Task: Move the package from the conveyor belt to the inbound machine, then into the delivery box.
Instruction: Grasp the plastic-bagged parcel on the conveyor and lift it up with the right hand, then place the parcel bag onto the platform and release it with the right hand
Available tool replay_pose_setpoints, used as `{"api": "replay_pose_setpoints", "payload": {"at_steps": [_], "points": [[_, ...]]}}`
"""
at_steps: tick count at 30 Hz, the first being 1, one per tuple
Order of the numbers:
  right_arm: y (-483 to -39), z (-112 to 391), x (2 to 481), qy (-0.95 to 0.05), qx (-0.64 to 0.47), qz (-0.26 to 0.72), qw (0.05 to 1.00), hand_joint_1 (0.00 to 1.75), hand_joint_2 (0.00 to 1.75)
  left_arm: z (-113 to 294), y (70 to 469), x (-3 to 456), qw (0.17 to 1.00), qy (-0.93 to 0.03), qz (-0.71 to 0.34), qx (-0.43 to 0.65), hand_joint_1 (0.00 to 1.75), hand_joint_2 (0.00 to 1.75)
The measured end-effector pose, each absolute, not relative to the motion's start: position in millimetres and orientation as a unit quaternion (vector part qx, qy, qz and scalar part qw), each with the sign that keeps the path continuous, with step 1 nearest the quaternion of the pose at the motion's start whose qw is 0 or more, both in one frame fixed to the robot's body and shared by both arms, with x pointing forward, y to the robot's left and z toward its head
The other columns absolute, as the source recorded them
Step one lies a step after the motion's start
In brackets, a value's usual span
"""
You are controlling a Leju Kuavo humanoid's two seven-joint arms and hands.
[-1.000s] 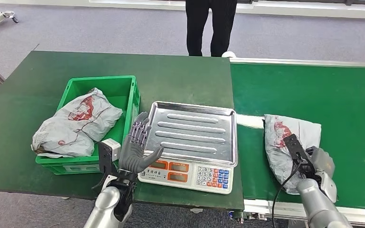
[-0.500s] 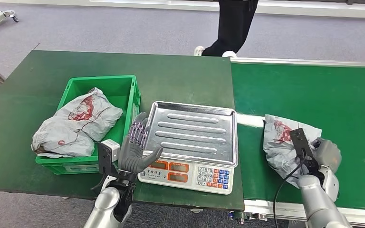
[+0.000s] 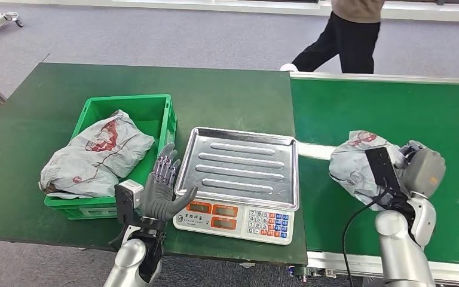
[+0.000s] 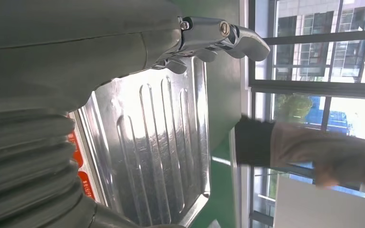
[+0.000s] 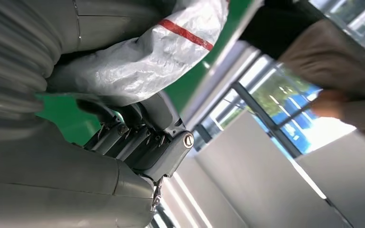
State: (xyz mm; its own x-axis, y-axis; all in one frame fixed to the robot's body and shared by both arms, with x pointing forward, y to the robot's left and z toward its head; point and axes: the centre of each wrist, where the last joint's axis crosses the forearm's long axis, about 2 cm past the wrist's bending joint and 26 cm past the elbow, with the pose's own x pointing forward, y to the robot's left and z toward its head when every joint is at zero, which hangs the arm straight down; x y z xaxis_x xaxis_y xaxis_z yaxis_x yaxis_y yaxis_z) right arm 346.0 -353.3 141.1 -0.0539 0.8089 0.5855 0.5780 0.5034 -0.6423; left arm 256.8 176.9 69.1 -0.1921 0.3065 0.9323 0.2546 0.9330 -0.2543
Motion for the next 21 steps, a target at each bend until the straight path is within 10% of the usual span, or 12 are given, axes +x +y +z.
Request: {"api": "replay_pose_setpoints", "payload": {"at_steps": [13,21], "points": [[-334.9,170.0,353.9,-0.763,-0.451,0.118,0.448,1.75,1.75,69.2,178.5,256.8,0.607,-0.774,0.024,-0.179,0.00,1.75],[-246.2,197.8,372.0,-0.818,-0.362,0.181,0.409,1.75,1.75,70.3,173.9,259.9,0.601,-0.778,0.025,-0.182,0.00,1.75]]}}
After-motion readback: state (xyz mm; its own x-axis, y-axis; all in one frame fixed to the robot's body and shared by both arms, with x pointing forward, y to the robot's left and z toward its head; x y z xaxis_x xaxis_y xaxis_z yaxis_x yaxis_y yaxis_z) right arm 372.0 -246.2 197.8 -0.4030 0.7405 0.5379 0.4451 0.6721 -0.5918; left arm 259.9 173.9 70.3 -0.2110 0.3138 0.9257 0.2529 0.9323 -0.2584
